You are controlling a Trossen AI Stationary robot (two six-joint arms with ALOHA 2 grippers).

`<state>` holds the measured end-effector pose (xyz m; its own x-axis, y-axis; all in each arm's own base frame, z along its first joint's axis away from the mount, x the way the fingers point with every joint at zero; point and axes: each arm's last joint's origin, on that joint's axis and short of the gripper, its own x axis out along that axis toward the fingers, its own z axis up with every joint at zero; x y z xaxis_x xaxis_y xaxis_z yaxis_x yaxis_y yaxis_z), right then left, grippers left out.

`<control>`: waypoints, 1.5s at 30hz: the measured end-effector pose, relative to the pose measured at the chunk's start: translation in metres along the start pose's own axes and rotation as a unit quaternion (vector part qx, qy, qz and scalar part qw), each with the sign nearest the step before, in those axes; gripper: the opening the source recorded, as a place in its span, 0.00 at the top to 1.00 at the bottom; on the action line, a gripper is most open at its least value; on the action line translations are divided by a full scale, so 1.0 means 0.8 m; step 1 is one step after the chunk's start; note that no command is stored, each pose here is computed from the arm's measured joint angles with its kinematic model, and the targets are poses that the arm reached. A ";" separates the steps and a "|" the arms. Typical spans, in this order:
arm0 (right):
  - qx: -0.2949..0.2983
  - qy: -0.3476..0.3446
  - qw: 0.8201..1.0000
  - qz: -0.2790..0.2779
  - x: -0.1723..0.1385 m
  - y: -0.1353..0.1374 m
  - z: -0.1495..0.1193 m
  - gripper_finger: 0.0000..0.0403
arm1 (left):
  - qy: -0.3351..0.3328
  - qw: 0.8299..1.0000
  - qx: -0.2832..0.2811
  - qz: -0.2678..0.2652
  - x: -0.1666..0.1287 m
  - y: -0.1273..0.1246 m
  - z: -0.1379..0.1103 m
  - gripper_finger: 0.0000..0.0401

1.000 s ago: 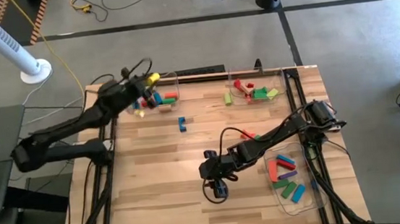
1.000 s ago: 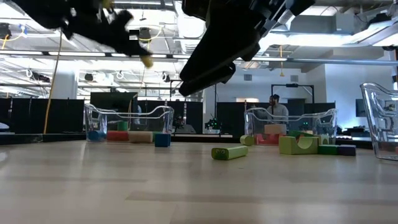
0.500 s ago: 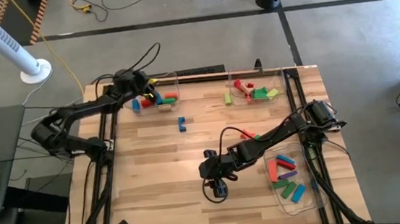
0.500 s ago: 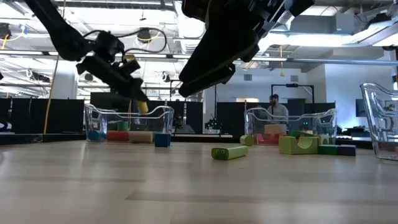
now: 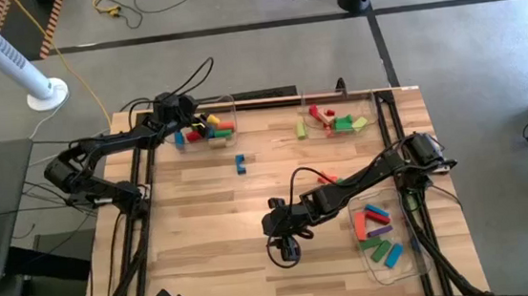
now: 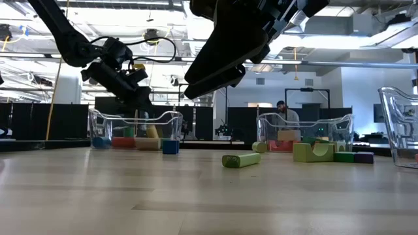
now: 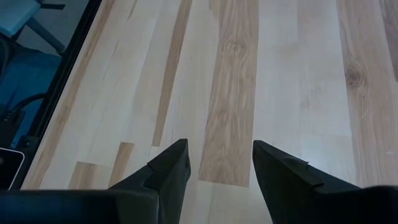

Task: Sort blocks by size
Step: Put the blue arch block into the top right transparent bin

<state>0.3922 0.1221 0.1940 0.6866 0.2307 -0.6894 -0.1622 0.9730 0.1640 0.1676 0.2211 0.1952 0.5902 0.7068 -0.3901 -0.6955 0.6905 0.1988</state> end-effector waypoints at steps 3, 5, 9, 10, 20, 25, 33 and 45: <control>0.000 0.000 1.000 0.000 0.000 0.000 0.000 0.49 | 0.000 1.000 0.000 0.000 0.000 0.000 0.000 0.36; 0.000 0.000 1.000 0.000 0.000 0.000 0.000 0.49 | -0.002 1.000 0.000 0.000 0.000 0.000 0.001 0.35; 0.000 0.000 1.000 0.000 0.000 0.000 0.000 0.49 | -0.026 0.999 -0.001 -0.032 -0.007 -0.004 0.009 0.35; -0.001 0.000 1.000 0.000 0.000 0.000 0.000 0.49 | -0.035 0.998 -0.003 -0.046 -0.010 -0.006 0.013 0.35; -0.001 0.001 1.000 0.000 0.000 0.000 0.000 0.49 | -0.147 0.961 0.033 -0.232 -0.079 -0.056 0.063 0.36; -0.001 0.006 1.000 -0.021 0.000 -0.002 -0.002 0.49 | -0.156 0.935 0.094 -0.303 -0.114 -0.097 0.069 0.36; -0.001 0.015 0.999 -0.052 -0.004 -0.006 -0.004 0.49 | -0.130 0.902 0.184 -0.369 -0.135 -0.151 0.057 0.36; -0.002 -0.007 0.982 -0.191 -0.086 -0.013 0.017 0.49 | -0.052 0.875 0.258 -0.406 -0.127 -0.196 0.026 0.36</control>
<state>0.3563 0.0959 0.2495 0.7070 -0.1501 -0.6911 0.1061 0.9887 -0.1062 0.2253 0.0443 0.2222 0.8569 -0.0579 -0.5123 0.2328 0.9300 0.2844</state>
